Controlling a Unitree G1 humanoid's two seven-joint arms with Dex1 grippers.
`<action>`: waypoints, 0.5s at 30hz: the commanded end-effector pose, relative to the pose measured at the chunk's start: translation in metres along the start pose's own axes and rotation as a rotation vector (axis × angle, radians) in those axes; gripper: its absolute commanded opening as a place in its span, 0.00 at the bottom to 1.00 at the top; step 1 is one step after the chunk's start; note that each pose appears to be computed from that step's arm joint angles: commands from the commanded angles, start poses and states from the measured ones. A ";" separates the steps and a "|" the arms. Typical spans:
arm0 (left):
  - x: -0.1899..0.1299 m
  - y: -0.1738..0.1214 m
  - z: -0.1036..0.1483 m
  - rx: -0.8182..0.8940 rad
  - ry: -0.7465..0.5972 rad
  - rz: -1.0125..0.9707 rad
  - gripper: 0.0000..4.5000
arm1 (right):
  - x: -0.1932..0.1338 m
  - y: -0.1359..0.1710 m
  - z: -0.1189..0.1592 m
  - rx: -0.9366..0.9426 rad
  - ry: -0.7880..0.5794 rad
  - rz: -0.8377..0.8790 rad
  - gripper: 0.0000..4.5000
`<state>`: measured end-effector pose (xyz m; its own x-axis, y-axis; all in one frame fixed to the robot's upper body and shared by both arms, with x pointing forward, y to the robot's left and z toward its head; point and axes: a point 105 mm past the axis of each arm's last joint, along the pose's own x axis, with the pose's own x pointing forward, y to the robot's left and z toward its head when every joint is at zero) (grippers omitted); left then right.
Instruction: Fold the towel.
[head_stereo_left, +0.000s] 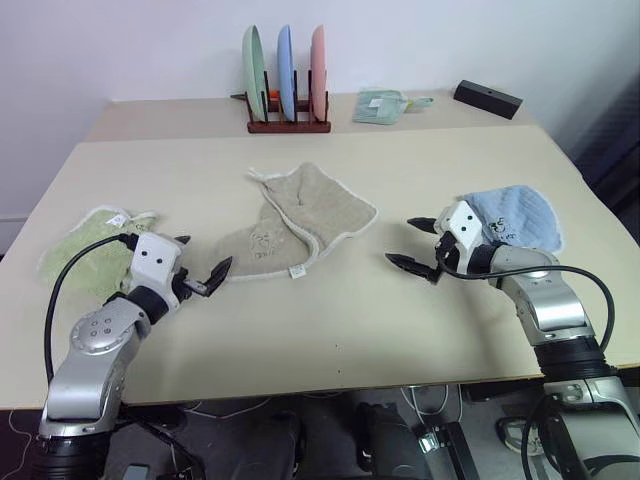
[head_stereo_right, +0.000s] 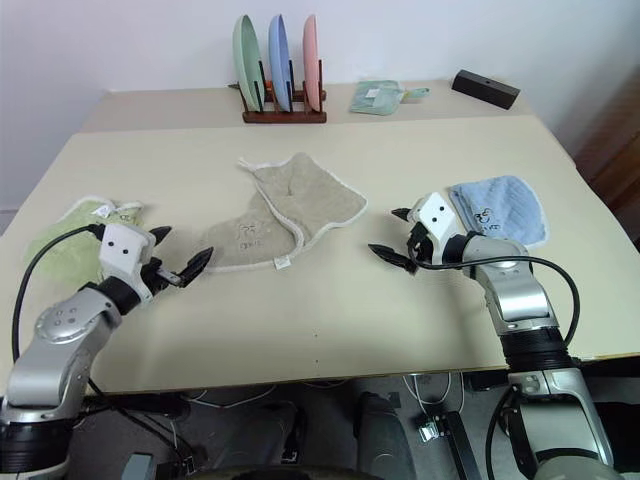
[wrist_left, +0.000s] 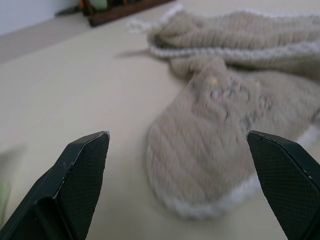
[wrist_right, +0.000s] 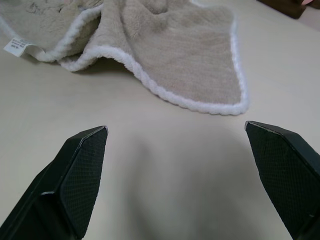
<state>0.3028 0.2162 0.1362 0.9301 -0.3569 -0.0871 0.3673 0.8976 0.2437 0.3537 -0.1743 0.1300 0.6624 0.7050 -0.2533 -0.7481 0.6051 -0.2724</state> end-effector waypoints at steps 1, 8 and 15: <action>0.008 -0.013 0.008 0.004 -0.025 -0.065 1.00 | -0.002 0.012 0.011 0.016 -0.030 0.057 1.00; 0.056 -0.079 0.029 0.061 -0.023 -0.231 1.00 | 0.004 0.020 0.014 -0.016 -0.042 0.022 1.00; 0.085 -0.122 0.038 0.024 0.018 -0.289 1.00 | 0.005 0.025 0.009 -0.004 -0.040 0.006 1.00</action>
<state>0.3336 0.0698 0.1314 0.7729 -0.6101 -0.1742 0.6345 0.7438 0.2103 0.3388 -0.1596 0.1168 0.6556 0.7060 -0.2680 -0.7551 0.6101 -0.2399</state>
